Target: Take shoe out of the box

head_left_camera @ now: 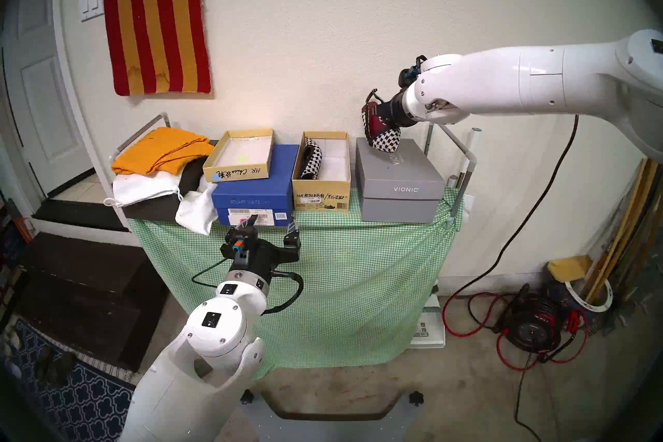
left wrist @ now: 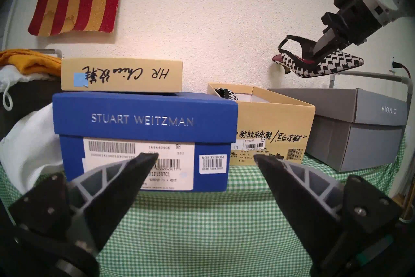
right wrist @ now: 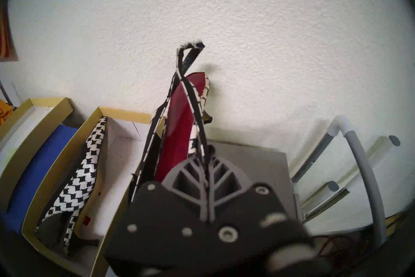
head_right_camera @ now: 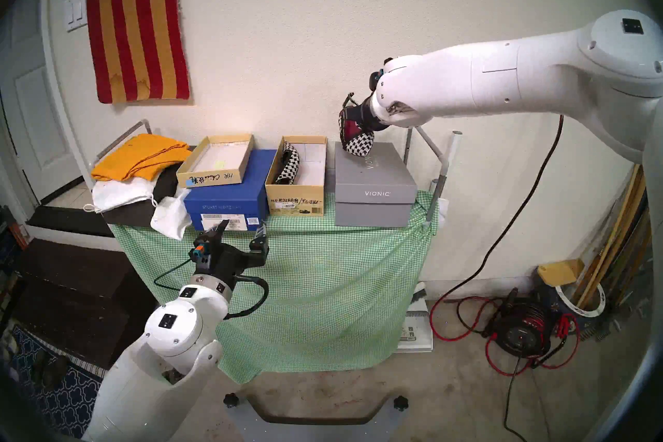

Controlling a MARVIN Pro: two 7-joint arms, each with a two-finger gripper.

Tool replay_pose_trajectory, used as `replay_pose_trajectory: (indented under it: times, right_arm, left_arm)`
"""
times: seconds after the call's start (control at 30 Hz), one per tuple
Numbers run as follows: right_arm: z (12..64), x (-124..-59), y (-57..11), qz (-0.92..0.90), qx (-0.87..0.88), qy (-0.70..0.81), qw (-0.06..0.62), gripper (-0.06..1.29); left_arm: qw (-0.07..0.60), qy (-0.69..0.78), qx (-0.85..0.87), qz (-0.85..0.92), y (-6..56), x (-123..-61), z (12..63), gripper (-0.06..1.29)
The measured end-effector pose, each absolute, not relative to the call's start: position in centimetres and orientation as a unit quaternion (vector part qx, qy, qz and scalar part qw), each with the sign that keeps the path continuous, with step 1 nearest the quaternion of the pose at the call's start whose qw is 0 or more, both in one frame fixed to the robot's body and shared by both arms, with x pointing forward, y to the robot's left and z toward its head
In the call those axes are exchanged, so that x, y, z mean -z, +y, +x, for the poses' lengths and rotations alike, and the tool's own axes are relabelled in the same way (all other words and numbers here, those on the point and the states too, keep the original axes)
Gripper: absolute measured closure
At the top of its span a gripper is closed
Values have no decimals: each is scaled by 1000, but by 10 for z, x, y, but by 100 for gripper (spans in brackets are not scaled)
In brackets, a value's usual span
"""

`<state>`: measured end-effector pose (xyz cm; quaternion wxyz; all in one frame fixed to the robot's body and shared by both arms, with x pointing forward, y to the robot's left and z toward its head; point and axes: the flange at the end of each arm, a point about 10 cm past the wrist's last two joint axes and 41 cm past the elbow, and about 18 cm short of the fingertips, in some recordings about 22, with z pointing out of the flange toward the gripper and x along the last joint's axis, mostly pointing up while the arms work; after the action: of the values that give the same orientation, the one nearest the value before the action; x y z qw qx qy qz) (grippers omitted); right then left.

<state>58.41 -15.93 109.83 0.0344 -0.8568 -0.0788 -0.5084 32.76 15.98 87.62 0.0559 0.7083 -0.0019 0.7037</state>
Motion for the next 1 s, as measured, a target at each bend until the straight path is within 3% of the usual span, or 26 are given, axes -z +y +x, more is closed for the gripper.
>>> replay_pose_trajectory:
  times: [0.77,0.87,0.93,1.0]
  right_arm:
    - [550,-1067,-175,-865,496,-74,11,125]
    - [549,-1066,-177,-868,492,-74,8,110]
    - [549,-1065,-178,-869,489,-73,6,55]
    - [549,-1065,-179,-870,488,-73,5,30]
  left_arm:
    - [56,-2,-704,708,160,-876,328,0]
    - [56,-2,-704,708,160,-876,328,0]
    - [56,-2,-704,708,160,-876,328,0]
    - [56,-2,-704,708,160,-876,328,0]
